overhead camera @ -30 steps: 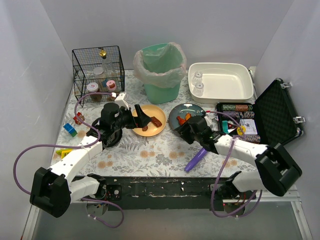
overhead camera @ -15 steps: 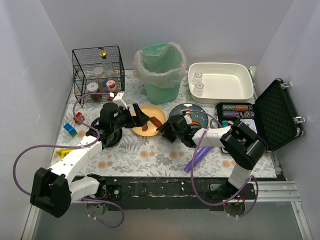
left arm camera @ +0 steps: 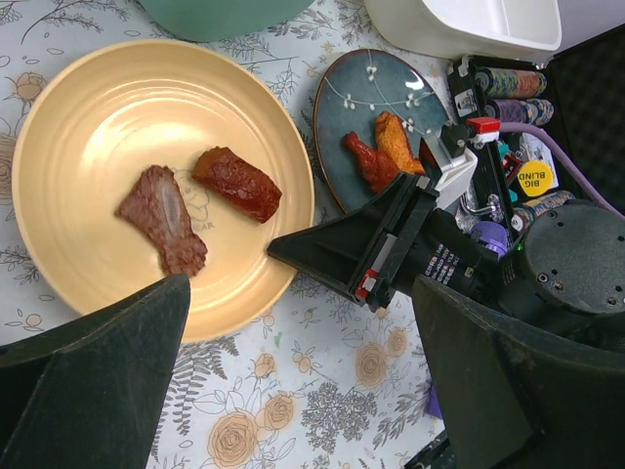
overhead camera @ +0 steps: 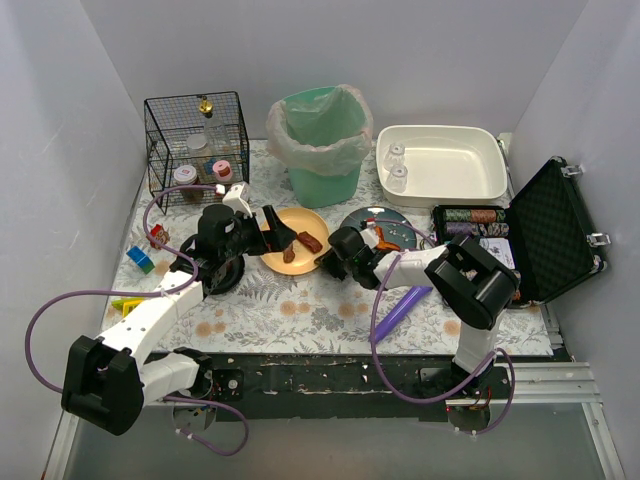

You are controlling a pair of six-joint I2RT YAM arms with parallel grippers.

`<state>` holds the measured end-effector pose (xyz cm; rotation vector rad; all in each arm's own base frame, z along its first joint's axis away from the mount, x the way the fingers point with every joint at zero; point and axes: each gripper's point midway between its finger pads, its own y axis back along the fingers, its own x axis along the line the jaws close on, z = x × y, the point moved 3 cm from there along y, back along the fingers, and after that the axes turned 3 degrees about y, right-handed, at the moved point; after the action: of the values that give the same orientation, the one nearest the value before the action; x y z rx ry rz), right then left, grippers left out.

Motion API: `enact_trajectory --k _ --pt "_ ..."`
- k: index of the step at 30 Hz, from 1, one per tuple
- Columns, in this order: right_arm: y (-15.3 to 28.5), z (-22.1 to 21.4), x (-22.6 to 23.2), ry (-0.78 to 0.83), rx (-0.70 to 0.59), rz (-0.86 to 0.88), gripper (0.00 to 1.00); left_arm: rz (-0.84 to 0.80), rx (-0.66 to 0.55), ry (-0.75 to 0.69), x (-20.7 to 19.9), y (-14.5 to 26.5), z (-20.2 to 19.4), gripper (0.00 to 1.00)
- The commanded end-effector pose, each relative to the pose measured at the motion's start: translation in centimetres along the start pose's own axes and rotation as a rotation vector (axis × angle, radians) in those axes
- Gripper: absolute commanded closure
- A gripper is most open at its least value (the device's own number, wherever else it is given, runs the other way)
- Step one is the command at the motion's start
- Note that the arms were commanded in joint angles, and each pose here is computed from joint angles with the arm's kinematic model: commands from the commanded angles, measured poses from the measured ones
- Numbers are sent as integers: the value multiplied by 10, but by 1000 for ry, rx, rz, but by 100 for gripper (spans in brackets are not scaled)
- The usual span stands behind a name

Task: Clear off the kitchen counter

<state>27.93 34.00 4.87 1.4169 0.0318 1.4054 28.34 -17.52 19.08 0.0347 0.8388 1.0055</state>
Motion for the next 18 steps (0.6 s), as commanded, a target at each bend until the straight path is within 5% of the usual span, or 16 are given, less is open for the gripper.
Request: enact_trajectory --k 1,3,18 --pt "1 6 19 -8 -31 79 90 -21 -36 -7 -7 7 12 2" --pt "5 5 26 -17 -25 125 99 -12 -52 -8 -5 8 15 2" --pt "66 10 48 30 91 177 99 176 -95 -6 29 9 25 2"
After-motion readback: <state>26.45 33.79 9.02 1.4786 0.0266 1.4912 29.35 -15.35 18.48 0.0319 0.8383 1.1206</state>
